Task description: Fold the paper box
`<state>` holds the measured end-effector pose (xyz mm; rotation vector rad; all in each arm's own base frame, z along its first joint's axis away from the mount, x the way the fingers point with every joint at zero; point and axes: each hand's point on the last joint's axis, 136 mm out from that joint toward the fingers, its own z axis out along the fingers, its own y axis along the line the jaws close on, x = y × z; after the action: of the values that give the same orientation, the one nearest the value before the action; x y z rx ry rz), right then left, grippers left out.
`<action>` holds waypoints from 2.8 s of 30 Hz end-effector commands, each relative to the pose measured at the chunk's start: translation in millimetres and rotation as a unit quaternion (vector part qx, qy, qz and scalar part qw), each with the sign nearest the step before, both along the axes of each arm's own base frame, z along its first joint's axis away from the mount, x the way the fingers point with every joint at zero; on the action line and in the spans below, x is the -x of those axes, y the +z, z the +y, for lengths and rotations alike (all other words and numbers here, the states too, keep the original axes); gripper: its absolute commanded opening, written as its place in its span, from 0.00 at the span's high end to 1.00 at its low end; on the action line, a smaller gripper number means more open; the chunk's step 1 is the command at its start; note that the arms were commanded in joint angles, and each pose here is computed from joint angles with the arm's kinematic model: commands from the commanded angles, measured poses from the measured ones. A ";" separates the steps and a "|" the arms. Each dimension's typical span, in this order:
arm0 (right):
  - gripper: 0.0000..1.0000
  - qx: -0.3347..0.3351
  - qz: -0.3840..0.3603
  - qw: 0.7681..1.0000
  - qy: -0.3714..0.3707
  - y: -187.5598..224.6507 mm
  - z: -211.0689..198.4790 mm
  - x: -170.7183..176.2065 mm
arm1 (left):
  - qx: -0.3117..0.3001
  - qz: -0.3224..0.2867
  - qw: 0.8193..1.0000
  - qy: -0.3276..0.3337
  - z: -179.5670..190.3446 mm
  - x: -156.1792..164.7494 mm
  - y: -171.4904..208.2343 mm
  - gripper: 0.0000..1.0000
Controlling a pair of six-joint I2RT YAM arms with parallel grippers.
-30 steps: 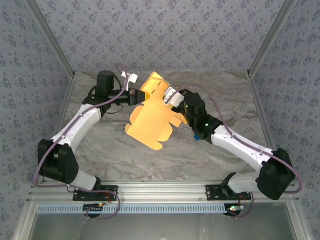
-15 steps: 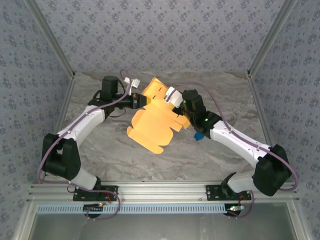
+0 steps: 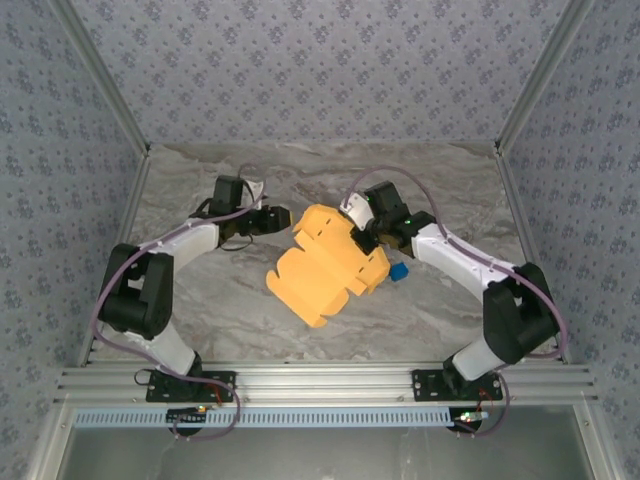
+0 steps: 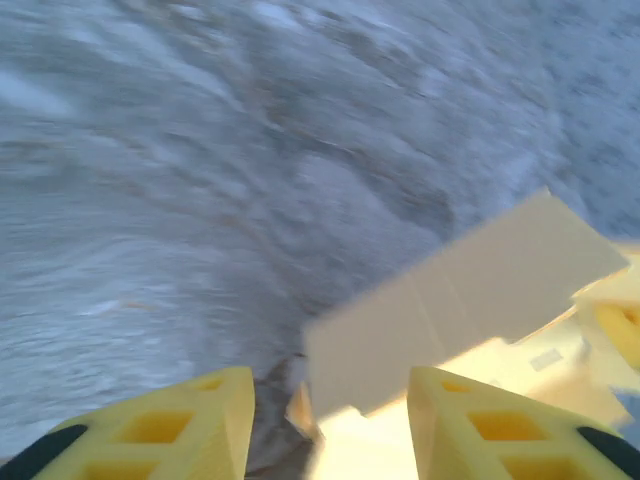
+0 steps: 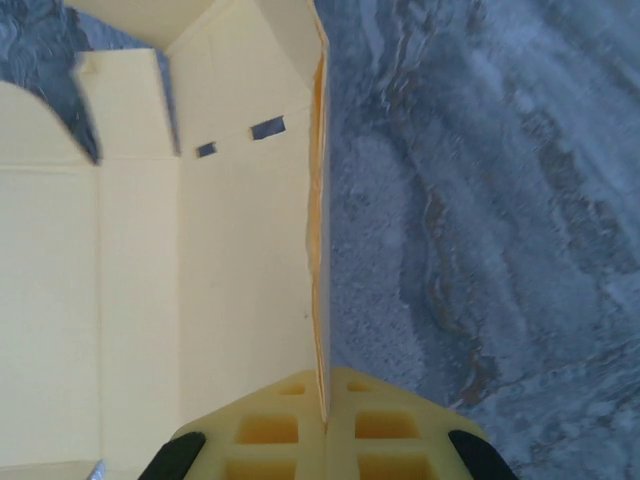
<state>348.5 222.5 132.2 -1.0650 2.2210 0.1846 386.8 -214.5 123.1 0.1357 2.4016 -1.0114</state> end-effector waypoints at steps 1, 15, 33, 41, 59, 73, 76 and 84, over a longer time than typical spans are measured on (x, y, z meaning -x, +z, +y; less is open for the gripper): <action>1.00 -0.012 0.049 0.999 -0.016 -8.6 1.7 1.7 | -0.092 -0.036 0.991 0.091 41.2 -12.1 0.4 0.54; 1.00 0.017 0.058 0.996 -0.059 -17.5 -6.8 -25.6 | 0.009 -0.074 0.995 -0.062 -59.5 92.1 16.3 0.58; 1.00 0.031 0.058 0.996 -0.066 -8.6 -11.9 -27.0 | 0.029 -0.024 0.997 -0.067 -119.7 64.7 -77.2 0.84; 1.00 0.040 0.052 0.994 -0.083 -8.5 -8.4 -29.9 | 0.026 -0.005 0.998 -0.050 -117.5 66.5 -104.1 0.87; 1.00 0.045 0.039 0.995 -0.078 -19.2 39.4 -1.7 | 0.048 0.019 0.999 -0.017 -119.1 67.4 -134.4 0.90; 1.00 0.083 0.015 0.992 -0.092 -21.9 27.3 -6.1 | 0.059 0.015 0.998 -0.003 -115.9 66.9 -131.1 0.90; 1.00 0.112 -0.011 0.990 -0.089 -16.1 18.7 -13.8 | 0.060 0.012 0.998 -0.002 -115.5 67.1 -127.7 0.89; 1.00 0.200 -0.086 0.973 -0.074 -10.5 5.9 -29.0 | 0.071 0.003 0.997 0.007 -110.8 64.0 -114.7 0.79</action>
<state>377.8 237.4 132.4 -0.9930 2.2391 -0.2798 340.3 -339.9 42.3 0.1144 2.1771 -1.2359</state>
